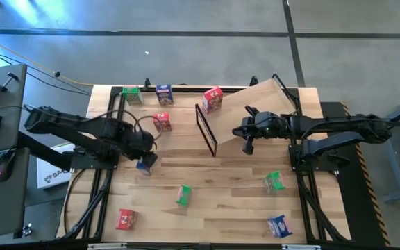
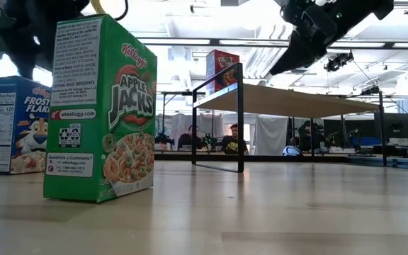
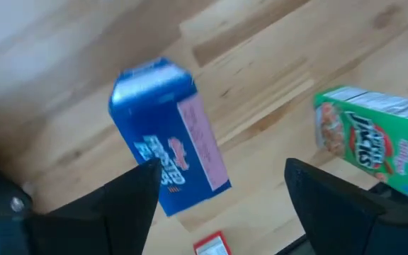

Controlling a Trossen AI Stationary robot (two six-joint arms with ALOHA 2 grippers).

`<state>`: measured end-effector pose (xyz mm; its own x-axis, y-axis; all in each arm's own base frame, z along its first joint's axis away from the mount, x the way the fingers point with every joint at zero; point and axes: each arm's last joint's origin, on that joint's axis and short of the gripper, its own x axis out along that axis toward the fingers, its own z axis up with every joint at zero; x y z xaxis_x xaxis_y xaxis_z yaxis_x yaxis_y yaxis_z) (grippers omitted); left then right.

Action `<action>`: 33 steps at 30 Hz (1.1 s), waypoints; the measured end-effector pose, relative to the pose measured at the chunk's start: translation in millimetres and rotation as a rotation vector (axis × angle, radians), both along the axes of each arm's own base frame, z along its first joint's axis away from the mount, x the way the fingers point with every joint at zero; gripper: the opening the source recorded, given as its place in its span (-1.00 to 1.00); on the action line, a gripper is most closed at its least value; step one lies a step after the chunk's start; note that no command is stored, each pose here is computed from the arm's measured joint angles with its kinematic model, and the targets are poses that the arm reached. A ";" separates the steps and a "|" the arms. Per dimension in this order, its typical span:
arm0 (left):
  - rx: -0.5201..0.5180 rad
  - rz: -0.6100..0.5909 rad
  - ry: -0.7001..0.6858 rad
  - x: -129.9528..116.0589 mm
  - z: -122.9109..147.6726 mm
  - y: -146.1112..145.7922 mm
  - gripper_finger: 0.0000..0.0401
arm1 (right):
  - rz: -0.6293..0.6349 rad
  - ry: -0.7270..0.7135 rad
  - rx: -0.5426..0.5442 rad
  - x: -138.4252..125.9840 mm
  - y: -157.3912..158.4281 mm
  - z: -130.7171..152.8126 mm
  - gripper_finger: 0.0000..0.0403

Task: Stack cereal on shelf
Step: Put the middle blue cereal box on the shelf

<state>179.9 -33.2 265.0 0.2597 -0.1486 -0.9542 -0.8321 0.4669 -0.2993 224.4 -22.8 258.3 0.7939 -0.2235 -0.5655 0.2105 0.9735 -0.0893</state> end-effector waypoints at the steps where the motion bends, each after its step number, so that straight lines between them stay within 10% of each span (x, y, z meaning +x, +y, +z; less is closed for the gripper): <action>1: -0.004 0.011 0.015 1.2 -1.8 -3.0 0.48 | 0.003 0.005 -0.003 -0.2 0.0 -0.3 -1.00; 33: 0.171 0.109 0.248 22.5 -11.7 -44.6 0.53 | 0.051 0.054 -0.006 -2.2 4.5 -4.0 -1.00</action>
<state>202.4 -77.8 253.3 0.0219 0.0351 -0.9991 -0.9179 0.3968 -0.0061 222.2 -18.4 254.3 0.7727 -0.1870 -0.6066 0.1554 0.9823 -0.1049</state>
